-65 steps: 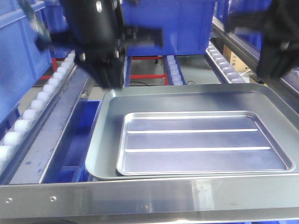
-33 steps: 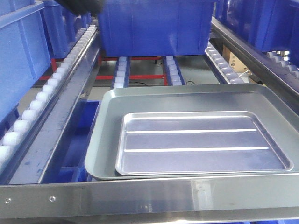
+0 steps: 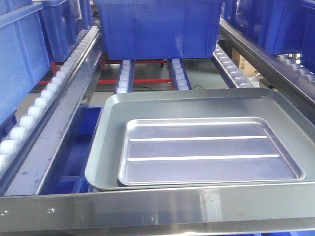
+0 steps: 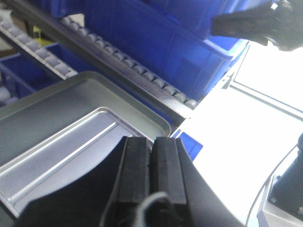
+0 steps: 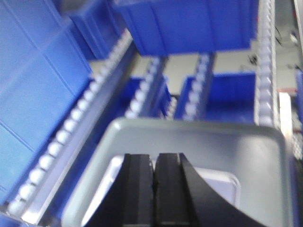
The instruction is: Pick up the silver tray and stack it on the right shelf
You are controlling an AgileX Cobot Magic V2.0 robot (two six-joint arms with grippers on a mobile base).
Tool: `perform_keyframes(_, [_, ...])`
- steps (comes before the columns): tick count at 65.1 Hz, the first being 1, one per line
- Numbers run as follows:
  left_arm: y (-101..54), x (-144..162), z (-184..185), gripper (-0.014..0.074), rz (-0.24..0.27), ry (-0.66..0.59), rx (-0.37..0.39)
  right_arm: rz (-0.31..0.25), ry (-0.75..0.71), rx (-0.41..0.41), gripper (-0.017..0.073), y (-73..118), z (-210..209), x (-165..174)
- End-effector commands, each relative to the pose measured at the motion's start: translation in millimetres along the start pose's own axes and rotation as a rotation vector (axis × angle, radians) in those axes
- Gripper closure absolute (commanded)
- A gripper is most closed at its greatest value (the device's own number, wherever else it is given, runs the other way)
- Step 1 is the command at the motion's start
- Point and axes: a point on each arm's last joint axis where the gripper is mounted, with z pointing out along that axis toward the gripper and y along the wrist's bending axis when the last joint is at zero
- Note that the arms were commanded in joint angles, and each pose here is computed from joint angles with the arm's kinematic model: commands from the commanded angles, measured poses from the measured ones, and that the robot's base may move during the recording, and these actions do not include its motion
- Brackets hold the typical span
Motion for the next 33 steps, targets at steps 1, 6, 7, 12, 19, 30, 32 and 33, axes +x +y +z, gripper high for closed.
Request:
perform_keyframes(1, [-9.2,-14.6,-10.4,0.0674,0.070,-0.088,0.081,-0.035,-0.135,-0.085,0.0509,9.8,-3.3,-18.6])
perform_keyframes(6, [-10.7,-16.3,-13.3,0.0674,0.091,-0.104,0.095,-0.035,-0.138,-0.086,0.0509,10.0,-3.3,-18.8])
perform_keyframes(7, [-11.0,-16.4,-13.4,0.0674,0.091,-0.106,0.098,-0.035,-0.138,-0.086,0.0509,10.0,-3.3,-18.8])
perform_keyframes(12, [-10.9,-16.4,-13.4,0.0674,0.091,-0.105,0.097,-0.035,-0.137,-0.086,0.0510,10.0,-3.1,-18.8])
perform_keyframes(19, [-11.0,-16.0,-12.5,0.0674,0.091,-0.102,0.099,-0.035,-0.137,-0.086,0.0510,10.0,-3.1,-18.8])
perform_keyframes(30, [-11.0,-16.0,-12.5,0.0674,0.091,-0.102,0.099,-0.035,-0.137,-0.086,0.0510,10.0,-3.1,-18.8])
perform_keyframes(32, [-11.0,-16.0,-12.5,0.0674,0.091,-0.102,0.099,-0.035,-0.137,-0.086,0.0510,10.0,-3.1,-18.8])
perform_keyframes(33, [-11.0,-16.0,-12.5,0.0674,0.091,-0.102,0.099,-0.035,-0.137,-0.086,0.0510,10.0,-3.1,-18.8])
